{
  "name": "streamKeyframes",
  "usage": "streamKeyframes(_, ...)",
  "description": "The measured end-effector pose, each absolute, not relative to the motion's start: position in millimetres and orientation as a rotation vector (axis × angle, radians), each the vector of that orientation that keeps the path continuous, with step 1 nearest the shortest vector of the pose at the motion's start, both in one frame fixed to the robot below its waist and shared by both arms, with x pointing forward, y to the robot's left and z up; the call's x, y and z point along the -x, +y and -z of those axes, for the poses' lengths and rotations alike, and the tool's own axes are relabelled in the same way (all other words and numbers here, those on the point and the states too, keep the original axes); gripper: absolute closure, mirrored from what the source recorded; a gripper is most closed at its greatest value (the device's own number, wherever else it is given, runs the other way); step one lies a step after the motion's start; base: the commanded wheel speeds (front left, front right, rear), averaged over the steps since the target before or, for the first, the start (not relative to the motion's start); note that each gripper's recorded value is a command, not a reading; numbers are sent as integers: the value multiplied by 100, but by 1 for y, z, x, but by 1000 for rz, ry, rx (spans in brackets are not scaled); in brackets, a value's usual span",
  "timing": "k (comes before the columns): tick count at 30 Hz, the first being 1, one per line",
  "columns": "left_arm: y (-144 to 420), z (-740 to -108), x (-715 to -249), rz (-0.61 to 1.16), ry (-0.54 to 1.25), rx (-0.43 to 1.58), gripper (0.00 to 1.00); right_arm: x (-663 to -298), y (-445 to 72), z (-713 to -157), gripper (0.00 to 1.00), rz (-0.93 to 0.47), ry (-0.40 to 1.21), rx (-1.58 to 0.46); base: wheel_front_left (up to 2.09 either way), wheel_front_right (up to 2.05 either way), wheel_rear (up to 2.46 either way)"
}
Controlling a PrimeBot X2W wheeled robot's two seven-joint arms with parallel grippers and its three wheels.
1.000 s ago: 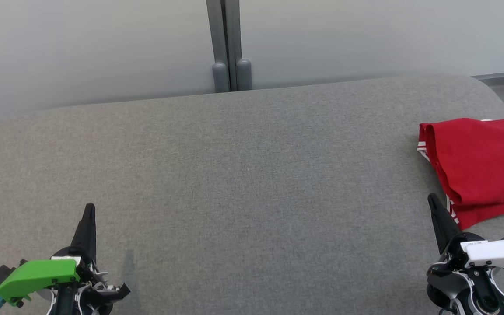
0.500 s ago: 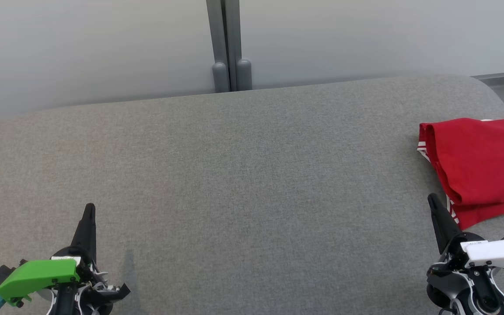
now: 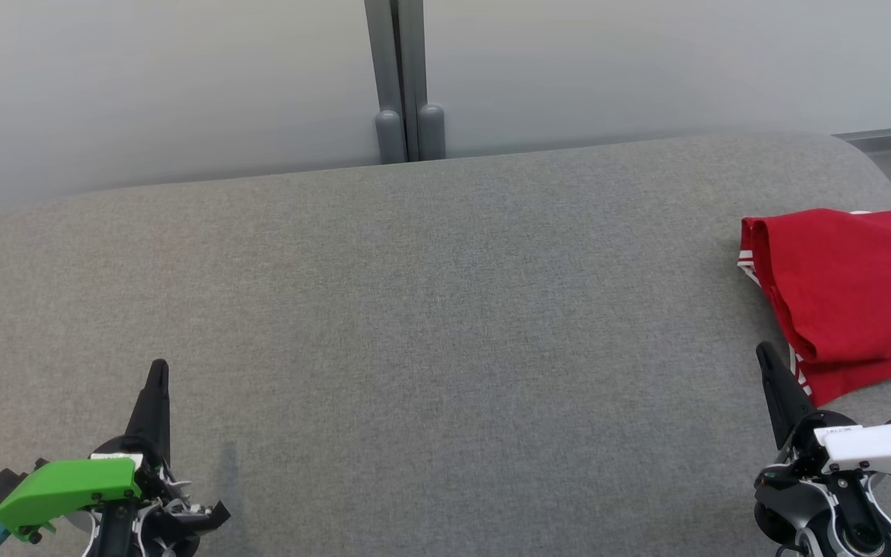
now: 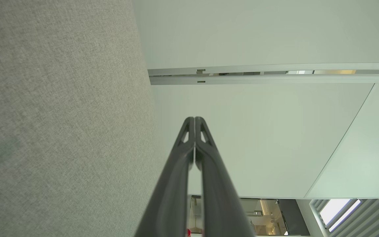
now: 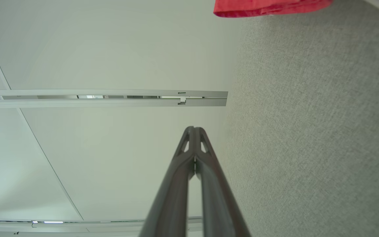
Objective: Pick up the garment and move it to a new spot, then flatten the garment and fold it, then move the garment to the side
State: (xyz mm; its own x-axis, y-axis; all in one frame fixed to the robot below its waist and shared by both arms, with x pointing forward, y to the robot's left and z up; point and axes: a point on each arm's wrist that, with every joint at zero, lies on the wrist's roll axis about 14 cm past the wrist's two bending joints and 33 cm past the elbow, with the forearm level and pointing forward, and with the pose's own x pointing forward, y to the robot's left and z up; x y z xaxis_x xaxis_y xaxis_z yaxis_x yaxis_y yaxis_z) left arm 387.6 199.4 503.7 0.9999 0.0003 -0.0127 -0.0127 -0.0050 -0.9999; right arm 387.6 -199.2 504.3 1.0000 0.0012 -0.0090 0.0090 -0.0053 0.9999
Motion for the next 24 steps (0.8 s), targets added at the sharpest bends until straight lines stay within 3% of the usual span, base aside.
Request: streamKeyframes(24, 199, -504, -388, -10, 10, 1576, 100, -388, -199, -504, 100, 6, 8, -1576, 0, 0, 0)
